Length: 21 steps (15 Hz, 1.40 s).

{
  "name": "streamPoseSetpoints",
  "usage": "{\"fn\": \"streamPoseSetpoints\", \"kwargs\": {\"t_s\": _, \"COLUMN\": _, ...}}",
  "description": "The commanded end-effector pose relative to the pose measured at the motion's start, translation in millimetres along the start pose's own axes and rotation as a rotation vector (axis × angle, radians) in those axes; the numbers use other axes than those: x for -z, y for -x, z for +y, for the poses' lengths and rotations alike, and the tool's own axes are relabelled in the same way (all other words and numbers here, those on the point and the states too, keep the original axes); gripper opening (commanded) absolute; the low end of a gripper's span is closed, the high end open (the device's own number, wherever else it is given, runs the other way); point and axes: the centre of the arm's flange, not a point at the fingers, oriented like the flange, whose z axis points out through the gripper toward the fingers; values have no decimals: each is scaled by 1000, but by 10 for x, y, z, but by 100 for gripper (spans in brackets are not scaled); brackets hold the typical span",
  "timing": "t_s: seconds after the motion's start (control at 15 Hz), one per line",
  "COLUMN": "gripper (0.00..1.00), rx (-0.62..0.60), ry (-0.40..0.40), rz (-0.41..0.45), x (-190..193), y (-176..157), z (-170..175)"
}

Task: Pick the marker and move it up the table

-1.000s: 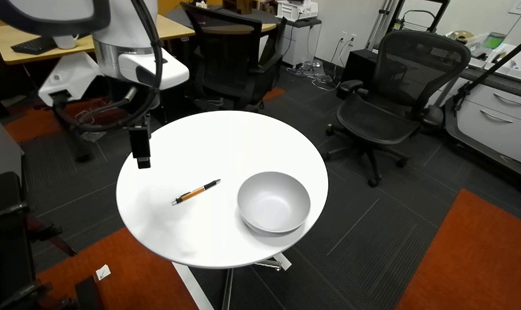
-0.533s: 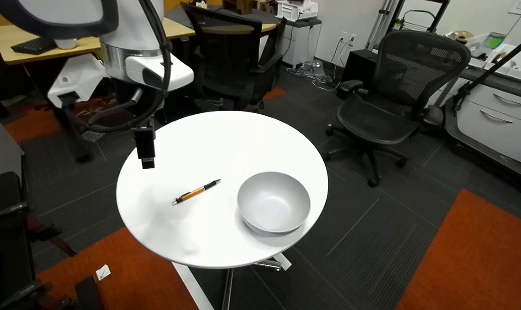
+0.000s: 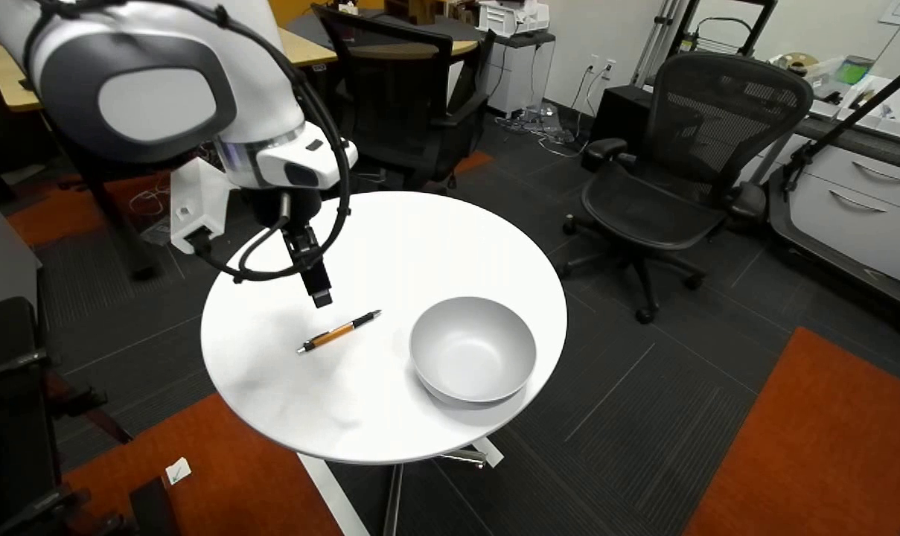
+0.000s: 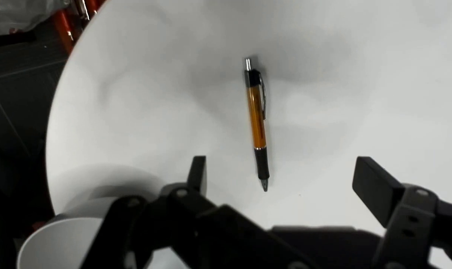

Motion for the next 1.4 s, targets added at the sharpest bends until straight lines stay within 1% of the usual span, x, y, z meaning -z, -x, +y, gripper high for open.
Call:
{"fn": "streamPoseSetpoints", "kwargs": {"t_s": 0.0, "gripper": 100, "rx": -3, "ry": -16, "rz": 38, "x": -371, "y": -37, "z": 29}}
{"fn": "streamPoseSetpoints", "kwargs": {"t_s": 0.4, "gripper": 100, "rx": -13, "ry": -42, "rz": 37, "x": -654, "y": -97, "z": 89}}
{"fn": "streamPoseSetpoints", "kwargs": {"t_s": 0.8, "gripper": 100, "rx": -6, "ry": -54, "rz": 31, "x": -771, "y": -224, "z": 96}}
{"fn": "streamPoseSetpoints", "kwargs": {"t_s": 1.2, "gripper": 100, "rx": -13, "ry": -57, "rz": 16, "x": -901, "y": -273, "z": 114}}
{"fn": "streamPoseSetpoints", "kwargs": {"t_s": 1.27, "gripper": 75, "rx": -18, "ry": -57, "rz": 13, "x": -920, "y": -278, "z": 124}}
{"fn": "streamPoseSetpoints", "kwargs": {"t_s": 1.33, "gripper": 74, "rx": -20, "ry": -55, "rz": 11, "x": -938, "y": -281, "z": 133}}
